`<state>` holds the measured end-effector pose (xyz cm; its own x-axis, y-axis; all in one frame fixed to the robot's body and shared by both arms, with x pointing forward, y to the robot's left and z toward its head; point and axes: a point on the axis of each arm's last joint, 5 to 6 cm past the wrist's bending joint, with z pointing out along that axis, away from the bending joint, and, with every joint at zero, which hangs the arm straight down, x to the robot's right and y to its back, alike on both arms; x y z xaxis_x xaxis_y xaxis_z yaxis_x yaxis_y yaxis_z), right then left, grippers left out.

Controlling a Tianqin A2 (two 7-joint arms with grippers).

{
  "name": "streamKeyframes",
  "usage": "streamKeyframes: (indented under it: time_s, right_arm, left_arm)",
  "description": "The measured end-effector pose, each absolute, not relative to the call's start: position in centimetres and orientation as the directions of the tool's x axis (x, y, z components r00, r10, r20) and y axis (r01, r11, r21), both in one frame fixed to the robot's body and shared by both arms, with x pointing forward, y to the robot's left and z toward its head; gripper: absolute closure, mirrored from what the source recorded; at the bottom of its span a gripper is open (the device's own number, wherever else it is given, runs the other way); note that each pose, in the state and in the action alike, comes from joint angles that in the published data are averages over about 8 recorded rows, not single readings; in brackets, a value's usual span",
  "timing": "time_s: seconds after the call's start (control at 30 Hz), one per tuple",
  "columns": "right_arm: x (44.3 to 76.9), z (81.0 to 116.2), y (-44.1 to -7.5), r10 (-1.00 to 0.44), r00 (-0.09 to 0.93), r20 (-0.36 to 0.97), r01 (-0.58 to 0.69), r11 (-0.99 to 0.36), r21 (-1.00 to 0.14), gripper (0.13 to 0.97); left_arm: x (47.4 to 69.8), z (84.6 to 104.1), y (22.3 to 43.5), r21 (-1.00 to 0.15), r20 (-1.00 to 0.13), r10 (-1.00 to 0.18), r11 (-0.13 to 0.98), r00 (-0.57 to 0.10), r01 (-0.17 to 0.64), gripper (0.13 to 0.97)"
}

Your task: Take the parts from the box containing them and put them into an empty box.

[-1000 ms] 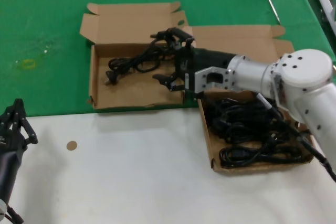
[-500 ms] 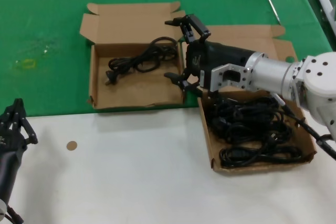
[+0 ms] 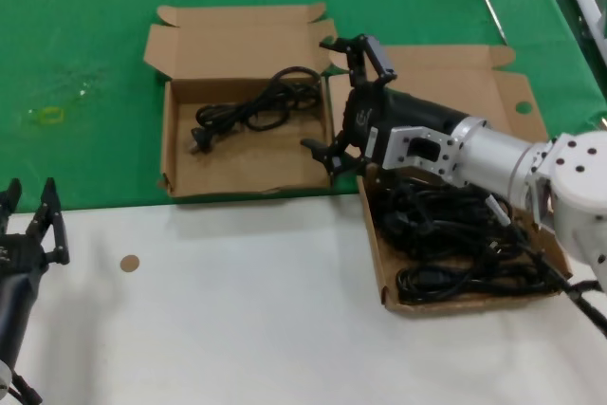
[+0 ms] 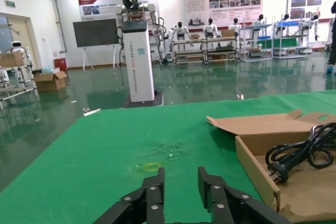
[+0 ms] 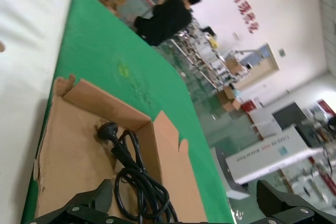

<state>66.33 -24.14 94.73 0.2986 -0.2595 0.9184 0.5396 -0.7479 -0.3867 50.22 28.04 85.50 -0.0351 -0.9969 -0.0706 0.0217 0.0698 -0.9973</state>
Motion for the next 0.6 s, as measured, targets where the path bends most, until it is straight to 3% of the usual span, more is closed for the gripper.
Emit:
streamKeyframes:
  time_s: [0.2,0.6]
  right_arm:
    - [65.2,93.5,-24.3,-0.363,0.317,0.876,0.485,-0.732,-0.478,0.13]
    - [62.7,91.3,-24.7,-0.56,0.329,0.76,0.369,-0.664,-0.65,0.13]
  left_arm:
    - [50.2,85.5,28.0,-0.997,-0.07,-0.997,0.07,-0.035,0.022,0.833]
    - [50.2,85.5,28.0,-0.997,-0.071,-0.997,0.07,-0.035,0.022,0.586]
